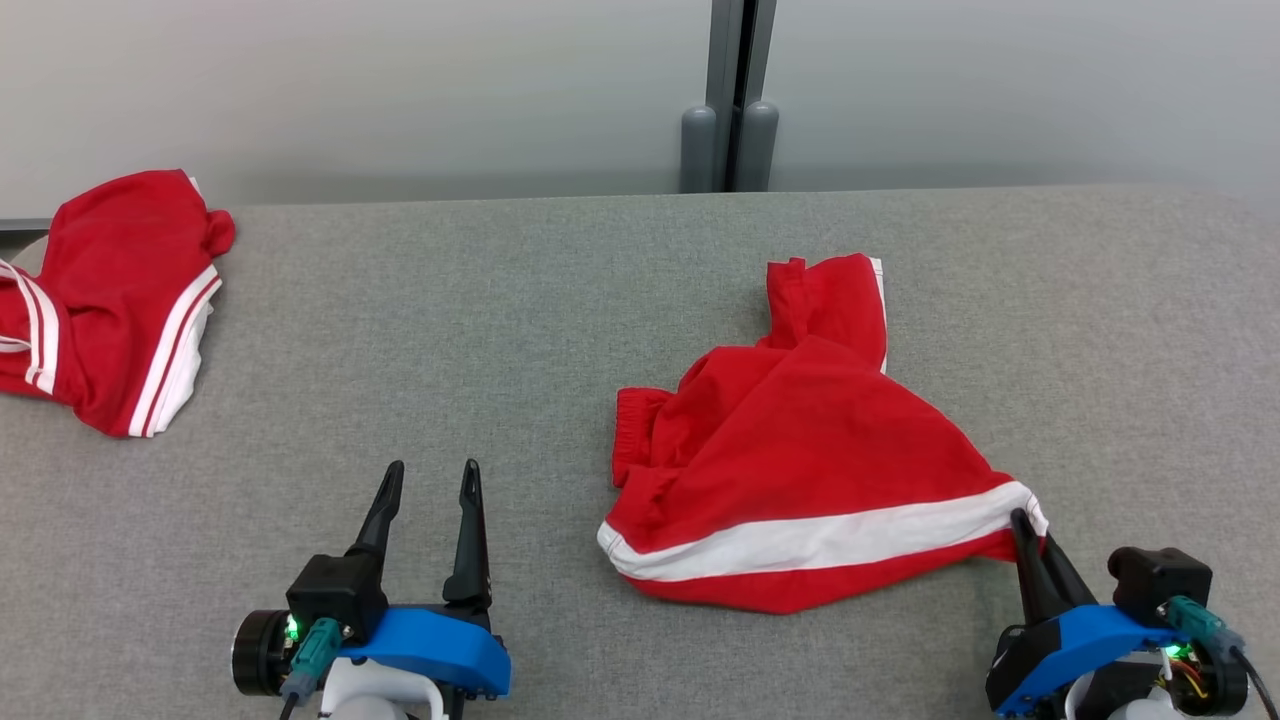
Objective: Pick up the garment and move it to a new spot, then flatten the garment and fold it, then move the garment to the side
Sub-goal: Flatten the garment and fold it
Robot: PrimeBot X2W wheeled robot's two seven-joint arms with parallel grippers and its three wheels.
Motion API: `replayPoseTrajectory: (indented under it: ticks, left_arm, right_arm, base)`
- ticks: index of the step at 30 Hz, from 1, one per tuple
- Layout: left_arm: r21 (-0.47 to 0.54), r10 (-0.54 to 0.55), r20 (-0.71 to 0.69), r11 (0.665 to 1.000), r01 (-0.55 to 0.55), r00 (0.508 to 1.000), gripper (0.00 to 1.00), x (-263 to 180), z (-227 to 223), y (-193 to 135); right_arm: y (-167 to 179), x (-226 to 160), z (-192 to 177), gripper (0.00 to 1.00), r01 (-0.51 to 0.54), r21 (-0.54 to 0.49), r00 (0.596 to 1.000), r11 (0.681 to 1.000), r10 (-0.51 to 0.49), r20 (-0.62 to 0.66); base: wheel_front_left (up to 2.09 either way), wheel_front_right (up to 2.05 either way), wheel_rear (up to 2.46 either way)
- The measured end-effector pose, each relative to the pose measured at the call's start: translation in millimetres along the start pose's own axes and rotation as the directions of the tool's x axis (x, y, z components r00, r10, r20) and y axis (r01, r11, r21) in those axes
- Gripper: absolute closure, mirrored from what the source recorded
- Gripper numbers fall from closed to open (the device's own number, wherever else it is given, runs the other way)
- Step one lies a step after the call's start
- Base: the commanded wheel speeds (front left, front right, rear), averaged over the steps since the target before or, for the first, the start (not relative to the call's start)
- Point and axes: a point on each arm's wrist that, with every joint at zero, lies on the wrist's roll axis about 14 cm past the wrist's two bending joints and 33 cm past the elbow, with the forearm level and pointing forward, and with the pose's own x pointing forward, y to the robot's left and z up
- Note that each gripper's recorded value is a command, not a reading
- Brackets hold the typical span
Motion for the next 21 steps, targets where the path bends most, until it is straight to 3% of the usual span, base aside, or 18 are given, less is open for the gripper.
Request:
replayPoseTrajectory:
  ticks: [6, 7, 8, 9, 21]
  left_arm:
    - [0.000, -0.009, -0.004, 1.000, 0.009, 1.000, 0.00, -2.6, -1.4, -3.3]
    - [0.000, -0.010, -0.005, 1.000, 0.010, 1.000, 0.00, -3.1, -1.9, -3.7]
    - [0.000, -0.011, -0.006, 1.000, 0.011, 1.000, 0.00, -3.6, -2.2, -4.0]
    - [0.000, -0.012, -0.007, 1.000, 0.012, 1.000, 0.00, -4.0, -2.5, -4.4]
    - [-0.009, -0.028, -0.002, 1.000, 0.028, 1.000, 0.00, -0.8, -1.0, -10.3]
  right_arm:
    - [-0.3, -3.7, -7.9, 0.99, 0.000, -0.017, 1.000, 1.000, 0.000, -0.012]
    - [-0.8, -4.2, -8.1, 0.67, 0.000, -0.024, 1.000, 1.000, 0.000, -0.010]
    - [-1.3, -4.7, -8.5, 0.44, 0.001, -0.028, 1.000, 1.000, -0.001, -0.010]
    - [-1.8, -5.1, -8.8, 0.00, 0.002, -0.029, 1.000, 1.000, -0.003, -0.009]
    - [-29.6, -17.5, -8.3, 0.00, 0.078, -0.067, 0.997, 0.995, -0.078, 0.007]
  base:
    - [0.00, 0.00, 0.00]
    - [0.00, 0.00, 0.00]
    - [0.00, 0.00, 0.00]
    - [0.00, 0.00, 0.00]
    - [0.00, 0.00, 0.00]
